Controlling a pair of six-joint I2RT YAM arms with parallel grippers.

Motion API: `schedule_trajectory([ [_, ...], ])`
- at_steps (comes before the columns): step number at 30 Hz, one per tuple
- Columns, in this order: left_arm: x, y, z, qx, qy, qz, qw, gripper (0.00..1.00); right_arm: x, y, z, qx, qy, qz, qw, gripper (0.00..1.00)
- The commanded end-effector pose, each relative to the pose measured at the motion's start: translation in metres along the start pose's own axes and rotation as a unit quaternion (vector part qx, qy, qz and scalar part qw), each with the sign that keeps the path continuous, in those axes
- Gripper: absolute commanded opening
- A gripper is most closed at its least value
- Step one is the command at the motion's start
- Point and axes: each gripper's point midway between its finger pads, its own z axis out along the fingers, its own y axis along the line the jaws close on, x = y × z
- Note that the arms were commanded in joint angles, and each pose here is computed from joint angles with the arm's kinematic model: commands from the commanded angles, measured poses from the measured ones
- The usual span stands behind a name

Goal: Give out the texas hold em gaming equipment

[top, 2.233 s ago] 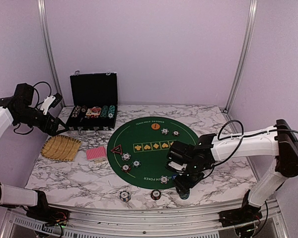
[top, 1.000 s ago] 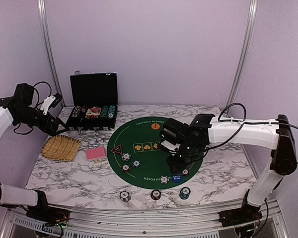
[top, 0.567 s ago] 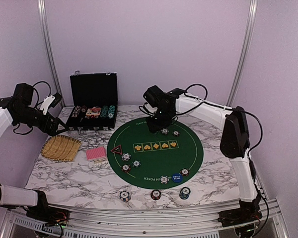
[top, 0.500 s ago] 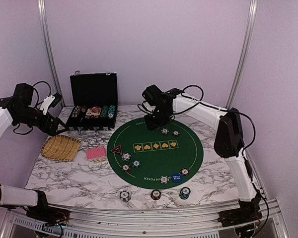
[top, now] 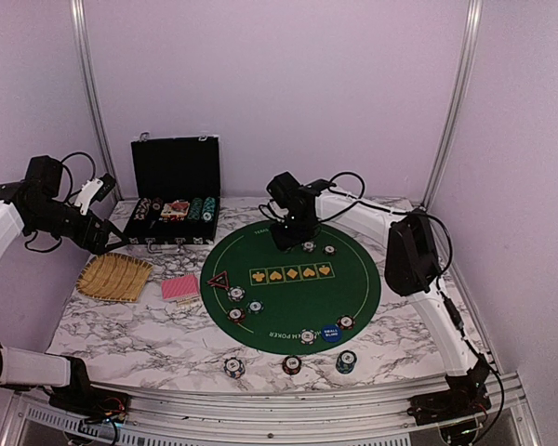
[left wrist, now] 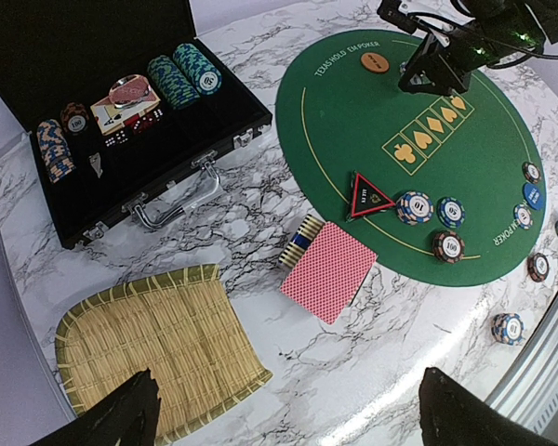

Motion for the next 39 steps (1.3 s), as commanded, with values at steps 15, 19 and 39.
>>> schedule_trajectory([
  [15,0.001,-0.006,-0.003,0.009,0.001,-0.010,1.000,0.99,-0.007,-0.019,0.048,0.014,-0.023,0.029,0.999,0.32],
  [19,0.000,-0.006,-0.004,0.009,-0.001,-0.012,1.000,0.99,-0.013,-0.022,0.049,0.014,-0.034,0.037,0.999,0.31],
  [39,-0.005,-0.008,-0.006,0.011,-0.007,-0.011,1.000,0.99,-0.036,-0.023,0.012,0.006,-0.065,0.040,0.997,0.63],
])
